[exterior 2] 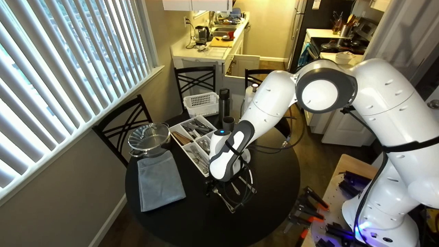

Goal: Put the kitchen utensils into the utensil organizer

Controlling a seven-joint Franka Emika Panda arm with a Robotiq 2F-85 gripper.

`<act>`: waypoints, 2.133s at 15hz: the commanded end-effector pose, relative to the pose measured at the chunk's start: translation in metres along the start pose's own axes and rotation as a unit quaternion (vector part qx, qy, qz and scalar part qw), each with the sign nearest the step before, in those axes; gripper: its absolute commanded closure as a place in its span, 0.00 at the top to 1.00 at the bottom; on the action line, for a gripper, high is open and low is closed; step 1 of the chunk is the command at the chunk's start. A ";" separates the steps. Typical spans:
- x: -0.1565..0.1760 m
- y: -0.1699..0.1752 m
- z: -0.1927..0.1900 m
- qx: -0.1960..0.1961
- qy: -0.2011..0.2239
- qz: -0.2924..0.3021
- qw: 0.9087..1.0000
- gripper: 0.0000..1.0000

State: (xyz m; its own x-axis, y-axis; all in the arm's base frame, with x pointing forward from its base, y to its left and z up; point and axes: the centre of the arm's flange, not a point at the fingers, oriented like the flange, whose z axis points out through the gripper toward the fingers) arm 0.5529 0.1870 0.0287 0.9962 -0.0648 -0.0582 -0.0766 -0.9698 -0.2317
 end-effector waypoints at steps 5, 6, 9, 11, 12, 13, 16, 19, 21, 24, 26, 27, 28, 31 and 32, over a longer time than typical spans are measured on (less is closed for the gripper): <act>0.004 -0.013 0.037 -0.083 0.015 0.094 0.992 1.00; 0.002 -0.017 0.040 -0.092 0.015 0.102 0.990 1.00; -0.007 -0.020 0.046 -0.111 0.004 0.114 0.987 1.00; -0.018 -0.013 0.049 -0.112 -0.020 0.087 0.990 1.00; -0.022 -0.008 0.050 -0.103 -0.029 0.067 0.992 1.00; -0.023 -0.004 0.051 -0.104 -0.031 0.060 0.992 1.00; -0.014 0.005 0.055 -0.077 -0.031 0.017 0.996 1.00; 0.000 0.015 0.055 -0.061 -0.033 -0.013 0.998 1.00; 0.009 0.020 0.056 -0.058 -0.036 -0.024 0.997 1.00; 0.013 0.024 0.058 -0.060 -0.044 -0.036 0.997 0.68; 0.010 0.023 0.055 -0.068 -0.044 -0.036 0.996 0.54; 0.008 0.021 0.052 -0.071 -0.042 -0.038 0.996 0.47; 0.003 0.014 0.047 -0.076 -0.035 -0.042 0.996 0.42; -0.016 -0.013 0.027 -0.098 -0.014 -0.075 0.992 0.23; -0.022 -0.023 0.022 -0.107 -0.007 -0.088 0.990 0.15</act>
State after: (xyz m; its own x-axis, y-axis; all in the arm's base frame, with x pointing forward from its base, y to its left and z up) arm 0.5591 0.1965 -0.0154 0.9946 0.0576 -0.0858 0.0503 -0.9951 -0.0849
